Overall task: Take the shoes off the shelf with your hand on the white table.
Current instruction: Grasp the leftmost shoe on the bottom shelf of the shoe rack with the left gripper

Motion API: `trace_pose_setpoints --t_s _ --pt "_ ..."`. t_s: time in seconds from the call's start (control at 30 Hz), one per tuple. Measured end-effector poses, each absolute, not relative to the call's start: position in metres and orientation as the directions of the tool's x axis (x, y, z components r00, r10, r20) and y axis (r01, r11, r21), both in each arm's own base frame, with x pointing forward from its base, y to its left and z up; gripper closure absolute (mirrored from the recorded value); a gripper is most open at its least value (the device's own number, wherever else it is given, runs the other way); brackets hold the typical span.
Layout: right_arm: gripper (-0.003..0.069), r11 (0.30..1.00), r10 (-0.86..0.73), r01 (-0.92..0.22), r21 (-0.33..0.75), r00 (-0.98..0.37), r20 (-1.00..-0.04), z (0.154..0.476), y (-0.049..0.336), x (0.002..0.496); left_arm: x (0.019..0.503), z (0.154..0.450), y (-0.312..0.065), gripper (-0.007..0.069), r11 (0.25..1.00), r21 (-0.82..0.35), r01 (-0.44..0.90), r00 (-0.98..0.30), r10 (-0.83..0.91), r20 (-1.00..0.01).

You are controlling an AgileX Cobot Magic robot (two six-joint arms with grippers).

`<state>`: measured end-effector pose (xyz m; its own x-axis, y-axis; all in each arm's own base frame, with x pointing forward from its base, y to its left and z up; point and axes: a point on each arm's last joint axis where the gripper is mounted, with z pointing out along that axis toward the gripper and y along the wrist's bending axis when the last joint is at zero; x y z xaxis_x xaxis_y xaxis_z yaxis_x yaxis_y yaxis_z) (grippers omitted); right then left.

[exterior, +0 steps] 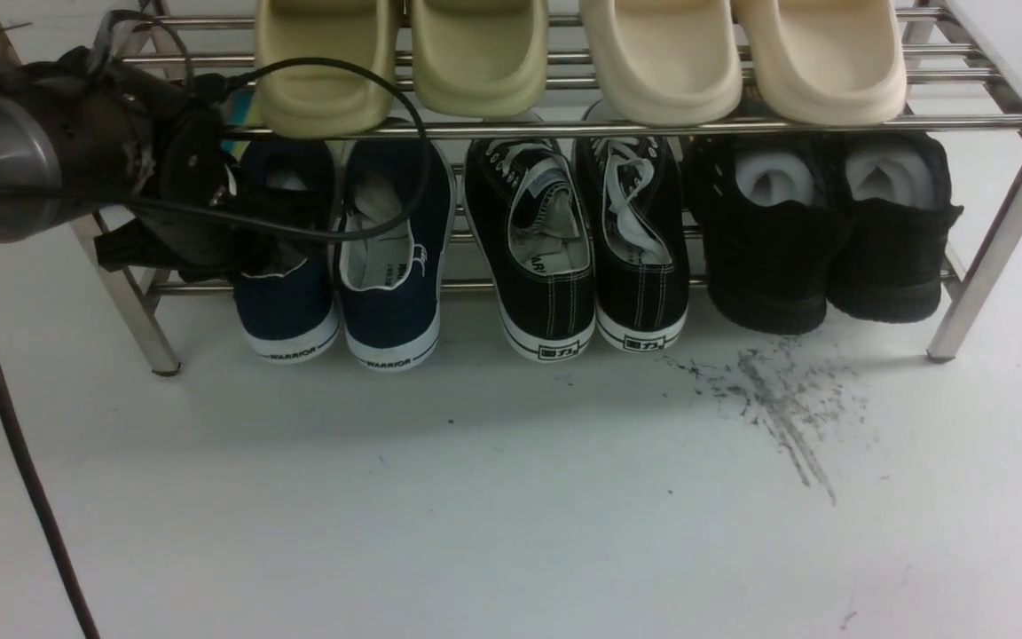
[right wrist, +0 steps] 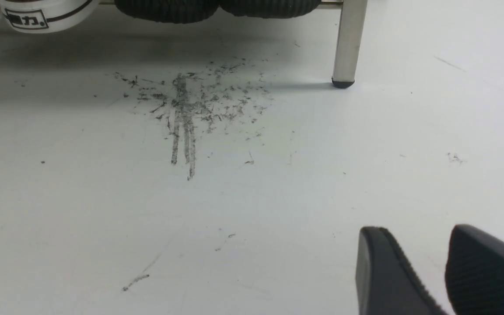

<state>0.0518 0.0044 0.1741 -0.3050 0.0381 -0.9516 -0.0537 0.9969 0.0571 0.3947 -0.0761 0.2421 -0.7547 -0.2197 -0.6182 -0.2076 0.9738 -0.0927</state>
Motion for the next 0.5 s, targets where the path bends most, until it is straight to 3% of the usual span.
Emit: trace_pose_setpoints --t_s 0.27,0.5 --pt "0.042 0.997 0.038 -0.054 0.057 -0.305 -0.952 0.174 0.004 0.052 0.383 0.256 -0.072 0.0584 0.967 -0.079 -0.243 -0.769 -0.241 -0.591" --pt "0.042 0.997 0.038 -0.054 0.057 -0.305 -0.952 0.174 0.004 0.052 0.343 0.31 -0.058 0.0584 0.963 -0.042 -0.265 -0.769 -0.238 -0.594"
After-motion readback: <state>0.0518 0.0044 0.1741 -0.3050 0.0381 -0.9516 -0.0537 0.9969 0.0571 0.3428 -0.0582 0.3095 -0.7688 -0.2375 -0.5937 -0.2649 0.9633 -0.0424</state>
